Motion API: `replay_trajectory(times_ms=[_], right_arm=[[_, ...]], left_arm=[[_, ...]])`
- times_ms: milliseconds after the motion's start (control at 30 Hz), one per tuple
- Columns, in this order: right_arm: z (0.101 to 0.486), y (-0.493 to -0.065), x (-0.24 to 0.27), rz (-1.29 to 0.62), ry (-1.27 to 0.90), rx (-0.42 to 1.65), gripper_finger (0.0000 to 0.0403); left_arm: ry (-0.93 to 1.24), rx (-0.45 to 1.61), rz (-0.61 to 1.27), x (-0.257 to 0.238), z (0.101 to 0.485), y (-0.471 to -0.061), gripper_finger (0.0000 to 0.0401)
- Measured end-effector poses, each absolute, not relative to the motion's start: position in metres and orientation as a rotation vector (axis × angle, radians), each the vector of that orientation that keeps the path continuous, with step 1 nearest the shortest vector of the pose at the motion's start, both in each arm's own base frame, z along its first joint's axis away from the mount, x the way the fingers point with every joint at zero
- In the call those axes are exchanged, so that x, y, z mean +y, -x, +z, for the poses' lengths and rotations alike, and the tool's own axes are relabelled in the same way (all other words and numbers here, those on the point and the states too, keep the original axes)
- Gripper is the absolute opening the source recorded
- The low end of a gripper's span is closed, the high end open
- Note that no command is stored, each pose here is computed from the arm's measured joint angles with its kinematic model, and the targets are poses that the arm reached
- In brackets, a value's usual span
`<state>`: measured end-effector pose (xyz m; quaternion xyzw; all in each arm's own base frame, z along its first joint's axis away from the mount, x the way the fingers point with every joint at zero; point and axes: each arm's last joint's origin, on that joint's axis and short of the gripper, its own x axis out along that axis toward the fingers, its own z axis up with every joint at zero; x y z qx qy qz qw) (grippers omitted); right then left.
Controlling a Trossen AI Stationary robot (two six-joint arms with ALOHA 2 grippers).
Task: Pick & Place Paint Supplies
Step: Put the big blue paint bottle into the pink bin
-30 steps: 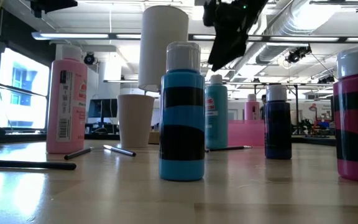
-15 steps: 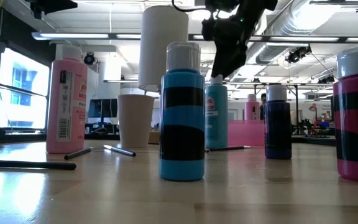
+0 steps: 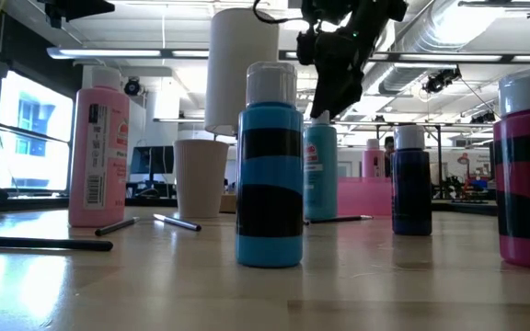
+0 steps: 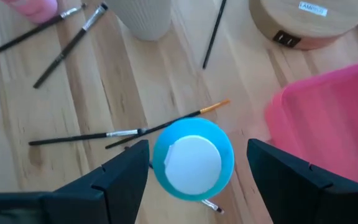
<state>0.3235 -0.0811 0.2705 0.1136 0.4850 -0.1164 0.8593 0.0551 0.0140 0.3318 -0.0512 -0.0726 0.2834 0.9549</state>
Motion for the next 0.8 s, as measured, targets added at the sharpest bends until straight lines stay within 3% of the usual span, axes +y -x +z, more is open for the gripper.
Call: replay_trajectory(times_ms=[333, 800], right_arm=[[0.2693, -0.3226, -0.0807, -0.234, -0.247, 1.035, 0.0257], [0.2693, -0.3228, -0.0804, -0.23, -0.248, 1.033, 0.0143]], left_arm=[[0.104, -0.146, 0.576, 0.014, 0.3317, -0.055, 0.0261], [0.104, -0.146, 0.576, 0.014, 0.3316, -0.0551, 0.0261]])
